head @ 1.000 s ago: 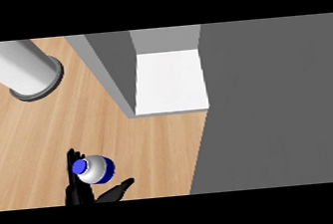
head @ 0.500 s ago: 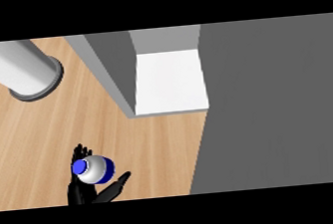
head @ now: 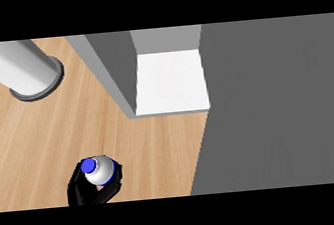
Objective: Pick up the bottled water, place it into the cabinet and close the cabinet
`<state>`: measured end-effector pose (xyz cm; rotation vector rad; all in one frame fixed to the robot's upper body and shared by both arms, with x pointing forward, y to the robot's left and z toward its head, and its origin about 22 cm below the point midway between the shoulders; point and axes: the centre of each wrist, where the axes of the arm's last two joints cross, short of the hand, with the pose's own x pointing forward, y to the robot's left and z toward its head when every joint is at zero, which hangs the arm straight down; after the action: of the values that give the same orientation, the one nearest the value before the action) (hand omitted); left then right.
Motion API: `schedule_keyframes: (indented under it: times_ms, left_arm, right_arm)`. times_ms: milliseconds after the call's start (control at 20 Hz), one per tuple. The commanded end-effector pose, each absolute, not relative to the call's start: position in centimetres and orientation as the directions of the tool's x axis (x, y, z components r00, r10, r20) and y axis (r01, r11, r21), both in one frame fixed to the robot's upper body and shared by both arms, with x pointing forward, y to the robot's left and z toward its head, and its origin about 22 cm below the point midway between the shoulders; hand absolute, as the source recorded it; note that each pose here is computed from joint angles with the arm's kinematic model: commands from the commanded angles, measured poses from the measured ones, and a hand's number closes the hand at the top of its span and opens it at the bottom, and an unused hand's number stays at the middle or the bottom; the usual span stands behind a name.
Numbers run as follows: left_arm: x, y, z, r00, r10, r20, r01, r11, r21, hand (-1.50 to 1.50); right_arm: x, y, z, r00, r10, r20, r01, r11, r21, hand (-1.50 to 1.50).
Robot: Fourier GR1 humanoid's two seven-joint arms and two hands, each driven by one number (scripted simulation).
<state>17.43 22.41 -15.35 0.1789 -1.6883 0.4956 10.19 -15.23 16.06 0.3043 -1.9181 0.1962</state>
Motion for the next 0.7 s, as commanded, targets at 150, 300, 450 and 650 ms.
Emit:
schedule_keyframes:
  times_ms: [150,300,450,650]
  left_arm:
    - [17.4,21.7,-14.8,-0.226,0.226,0.948,-0.356,0.886,-0.296,1.50]
    - [20.8,23.8,-14.6,-0.199,0.242,0.950,-0.235,0.929,-0.286,1.50]
    - [20.4,24.2,-14.7,-0.165,0.277,0.947,-0.069,0.954,-0.291,1.50]
    - [20.9,24.3,-13.3,-0.223,0.265,0.938,-0.069,0.956,-0.286,1.50]
  right_arm:
    - [7.8,-16.4,18.7,-0.395,-0.071,0.916,-0.270,0.962,-0.042,-1.50]
    - [8.9,-16.1,17.7,-0.404,-0.103,0.909,-0.300,0.953,-0.026,-1.50]
    - [9.5,-16.2,18.1,-0.413,-0.095,0.906,-0.287,0.958,-0.030,-1.50]
    - [7.9,-16.8,18.6,-0.395,-0.099,0.914,-0.273,0.962,-0.014,-1.50]
